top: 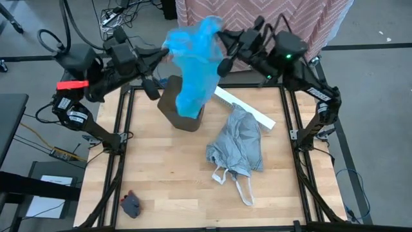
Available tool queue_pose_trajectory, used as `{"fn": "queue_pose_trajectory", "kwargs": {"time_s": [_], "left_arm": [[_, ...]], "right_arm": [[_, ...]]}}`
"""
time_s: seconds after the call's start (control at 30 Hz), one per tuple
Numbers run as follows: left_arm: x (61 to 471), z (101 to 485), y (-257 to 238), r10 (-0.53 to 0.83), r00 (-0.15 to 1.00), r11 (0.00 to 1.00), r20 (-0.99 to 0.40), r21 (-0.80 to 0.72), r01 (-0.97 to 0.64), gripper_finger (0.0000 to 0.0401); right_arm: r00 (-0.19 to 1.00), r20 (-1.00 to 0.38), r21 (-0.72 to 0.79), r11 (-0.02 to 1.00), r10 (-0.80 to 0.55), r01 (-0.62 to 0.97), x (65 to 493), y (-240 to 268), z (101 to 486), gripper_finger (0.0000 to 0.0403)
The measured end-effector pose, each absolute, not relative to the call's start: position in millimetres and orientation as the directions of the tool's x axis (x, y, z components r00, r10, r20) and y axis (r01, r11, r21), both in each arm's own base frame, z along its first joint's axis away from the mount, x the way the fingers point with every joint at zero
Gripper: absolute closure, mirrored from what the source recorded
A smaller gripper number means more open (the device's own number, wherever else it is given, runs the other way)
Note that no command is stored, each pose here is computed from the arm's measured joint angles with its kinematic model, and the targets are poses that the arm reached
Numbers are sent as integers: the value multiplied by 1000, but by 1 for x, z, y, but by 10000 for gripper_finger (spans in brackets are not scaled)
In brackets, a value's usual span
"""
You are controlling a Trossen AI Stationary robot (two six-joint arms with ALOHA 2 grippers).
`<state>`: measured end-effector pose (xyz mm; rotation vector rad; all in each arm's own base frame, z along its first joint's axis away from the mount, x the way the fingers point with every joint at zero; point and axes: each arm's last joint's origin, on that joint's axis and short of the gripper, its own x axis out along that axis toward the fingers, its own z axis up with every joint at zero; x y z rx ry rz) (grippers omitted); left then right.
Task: Place trash/remove bag and relplace
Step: Insert a new trash bag into the trash bin
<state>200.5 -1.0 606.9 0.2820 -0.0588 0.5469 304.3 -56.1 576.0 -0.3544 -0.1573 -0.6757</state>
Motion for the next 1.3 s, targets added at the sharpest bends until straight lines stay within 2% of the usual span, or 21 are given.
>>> {"fn": "queue_pose_trajectory", "kwargs": {"time_s": [0.07, 0.2, 0.5, 0.63, 0.73, 1.13, 1.3], "left_arm": [[200, 608, 2, 489, 860, 804, 141, 310, -508, 399], [193, 609, 11, 520, 843, 777, 137, 335, -533, 399], [192, 579, 23, 567, 813, 786, -131, 383, -486, 400], [190, 564, 28, 597, 762, 785, -250, 378, -490, 400], [187, 556, 33, 657, 684, 741, -316, 435, -511, 400], [132, 567, 32, 706, 654, 707, -270, 299, -641, 400], [123, 565, 32, 718, 636, 695, -282, 326, -640, 400]], "right_arm": [[765, 269, -264, 719, -585, 643, 298, -57, 580, 403], [761, 286, -253, 720, -583, 646, 292, -57, 584, 403], [794, 184, -307, 733, -580, 607, 302, -58, 570, 403], [814, 157, -300, 759, -559, 579, 306, -56, 566, 403], [832, 136, -299, 778, -538, 552, 309, -56, 563, 403], [900, 152, -240, 869, -407, 434, 333, -55, 553, 403], [913, 154, -221, 887, -378, 405, 348, -58, 545, 403]]}}
